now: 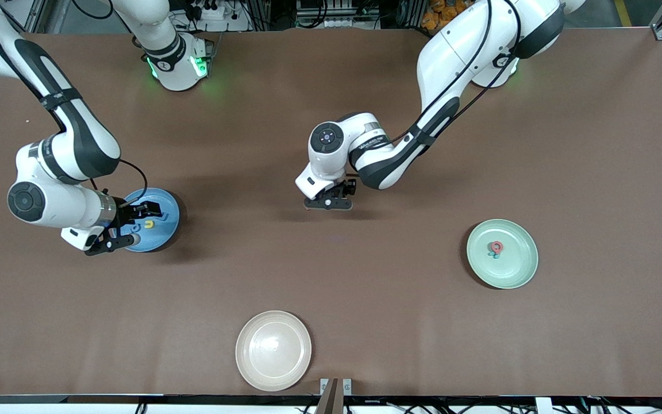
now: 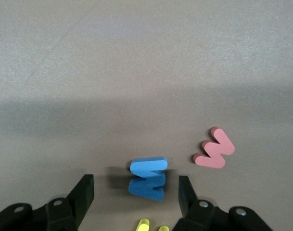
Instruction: Sort upper and lower case letters into plates
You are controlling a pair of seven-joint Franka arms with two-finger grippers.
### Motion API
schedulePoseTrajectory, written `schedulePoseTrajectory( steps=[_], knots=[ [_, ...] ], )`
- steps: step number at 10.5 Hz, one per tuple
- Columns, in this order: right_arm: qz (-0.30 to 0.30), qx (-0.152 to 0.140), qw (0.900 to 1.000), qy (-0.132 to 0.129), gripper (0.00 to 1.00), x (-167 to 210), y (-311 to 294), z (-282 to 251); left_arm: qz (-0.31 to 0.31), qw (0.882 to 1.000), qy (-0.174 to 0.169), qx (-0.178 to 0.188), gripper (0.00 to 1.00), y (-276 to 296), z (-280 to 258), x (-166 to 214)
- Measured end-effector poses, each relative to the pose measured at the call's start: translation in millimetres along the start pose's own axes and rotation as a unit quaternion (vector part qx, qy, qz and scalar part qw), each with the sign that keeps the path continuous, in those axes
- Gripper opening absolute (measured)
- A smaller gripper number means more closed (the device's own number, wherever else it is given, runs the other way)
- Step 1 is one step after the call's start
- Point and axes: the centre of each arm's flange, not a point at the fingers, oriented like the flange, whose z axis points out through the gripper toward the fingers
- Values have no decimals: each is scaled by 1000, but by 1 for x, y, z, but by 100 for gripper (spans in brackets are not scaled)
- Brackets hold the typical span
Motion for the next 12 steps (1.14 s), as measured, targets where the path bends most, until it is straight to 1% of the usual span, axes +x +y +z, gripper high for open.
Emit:
schedulePoseTrajectory(
  steps=[1, 5, 9, 12],
  knots=[
    [0, 0, 1000, 0, 84, 0, 0, 0, -1, 1000, 0, 0, 79, 0, 1, 1],
    [0, 0, 1000, 2, 84, 1, -1, -2, -3, 1000, 1, -2, 69, 0, 0, 4],
    [-1, 0, 1000, 2, 84, 1, -1, -3, -5, 1000, -2, 2, 68, 5, 8, -3],
    [-1, 0, 1000, 2, 84, 1, -1, -3, -5, 1000, -1, 4, 59, 4, 9, -2]
  ],
)
